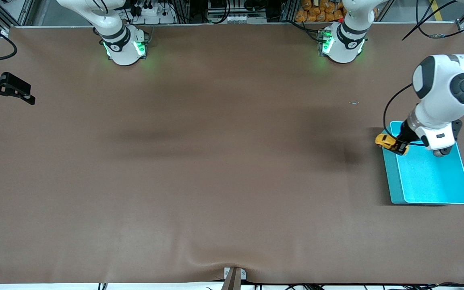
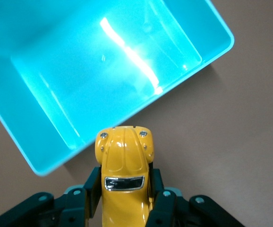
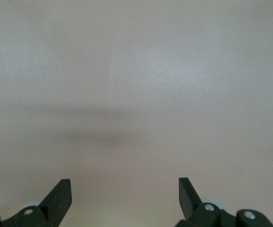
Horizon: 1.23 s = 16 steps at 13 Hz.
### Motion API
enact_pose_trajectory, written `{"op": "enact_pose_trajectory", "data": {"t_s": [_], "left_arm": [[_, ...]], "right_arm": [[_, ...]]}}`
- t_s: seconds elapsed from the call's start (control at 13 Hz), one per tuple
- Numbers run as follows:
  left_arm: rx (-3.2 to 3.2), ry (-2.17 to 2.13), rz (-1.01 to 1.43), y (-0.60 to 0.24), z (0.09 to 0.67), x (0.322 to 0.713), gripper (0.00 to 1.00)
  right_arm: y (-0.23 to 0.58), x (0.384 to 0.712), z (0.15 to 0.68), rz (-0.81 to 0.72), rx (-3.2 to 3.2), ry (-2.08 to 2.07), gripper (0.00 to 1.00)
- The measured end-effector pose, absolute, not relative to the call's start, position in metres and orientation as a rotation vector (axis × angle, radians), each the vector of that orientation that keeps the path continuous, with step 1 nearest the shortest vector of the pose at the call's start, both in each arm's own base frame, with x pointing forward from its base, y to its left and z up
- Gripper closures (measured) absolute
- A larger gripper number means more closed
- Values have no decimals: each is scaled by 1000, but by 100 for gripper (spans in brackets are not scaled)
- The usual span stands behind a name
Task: Wind and store yellow beetle car
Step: 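Lift the car with the left gripper and carry it over the bin, then lower the car into the bin and open the left gripper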
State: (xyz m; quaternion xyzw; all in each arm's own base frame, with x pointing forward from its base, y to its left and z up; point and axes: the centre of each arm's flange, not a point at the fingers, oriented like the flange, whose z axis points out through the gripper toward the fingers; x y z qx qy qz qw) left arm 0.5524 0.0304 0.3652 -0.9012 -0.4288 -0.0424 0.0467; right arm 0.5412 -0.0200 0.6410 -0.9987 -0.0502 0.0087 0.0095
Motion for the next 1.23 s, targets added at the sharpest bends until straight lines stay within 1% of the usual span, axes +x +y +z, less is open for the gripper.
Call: {"op": "enact_pose_trajectory", "data": {"t_s": [0.46,0.85,1.0,1.23], "left_arm": [[-2924,-838,-105,107,375,563,54],[-3041,-461,-27,167,368,585,54],[-3061,-350,15,172,356,593,54],[-3065,-199,92,172,324,596,54]], "right_arm": [[-20,541,641,26,-3119,-157,0],[-20,541,641,26,-3119,-157,0],[-20,541,640,27,-3119,-157,0],[-20,541,640,28,-3119,-157,0]]}}
